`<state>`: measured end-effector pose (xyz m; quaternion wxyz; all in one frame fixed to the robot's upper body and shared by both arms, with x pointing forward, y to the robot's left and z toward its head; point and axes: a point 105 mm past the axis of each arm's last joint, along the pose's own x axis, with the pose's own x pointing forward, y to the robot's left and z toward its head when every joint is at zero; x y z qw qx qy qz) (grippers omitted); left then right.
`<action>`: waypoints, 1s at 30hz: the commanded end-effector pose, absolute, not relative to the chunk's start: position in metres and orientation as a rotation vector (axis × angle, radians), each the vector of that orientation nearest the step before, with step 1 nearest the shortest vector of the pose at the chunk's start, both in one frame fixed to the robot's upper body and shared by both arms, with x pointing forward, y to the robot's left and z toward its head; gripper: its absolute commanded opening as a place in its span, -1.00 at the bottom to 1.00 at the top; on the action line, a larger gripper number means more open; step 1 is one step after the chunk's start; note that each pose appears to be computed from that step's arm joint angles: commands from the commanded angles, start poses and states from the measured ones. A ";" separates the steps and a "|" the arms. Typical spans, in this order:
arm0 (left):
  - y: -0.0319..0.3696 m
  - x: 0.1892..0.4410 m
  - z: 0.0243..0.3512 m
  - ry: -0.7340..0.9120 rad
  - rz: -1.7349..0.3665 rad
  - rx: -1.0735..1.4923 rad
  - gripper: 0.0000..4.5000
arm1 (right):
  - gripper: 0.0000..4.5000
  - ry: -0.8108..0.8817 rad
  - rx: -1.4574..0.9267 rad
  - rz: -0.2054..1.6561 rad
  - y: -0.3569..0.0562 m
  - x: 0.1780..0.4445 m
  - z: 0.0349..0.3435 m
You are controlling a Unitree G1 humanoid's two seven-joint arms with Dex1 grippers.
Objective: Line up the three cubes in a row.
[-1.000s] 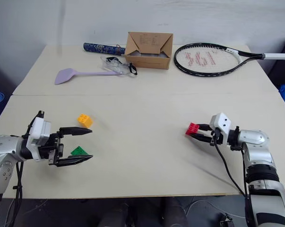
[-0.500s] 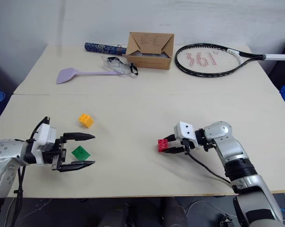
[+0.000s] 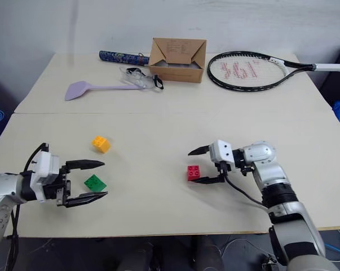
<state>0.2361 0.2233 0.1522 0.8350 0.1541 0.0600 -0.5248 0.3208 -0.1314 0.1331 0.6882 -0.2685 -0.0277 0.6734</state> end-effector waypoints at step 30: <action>0.257 0.238 0.091 0.135 -0.611 0.123 1.00 | 0.99 -0.346 -0.316 1.387 -0.142 0.233 0.148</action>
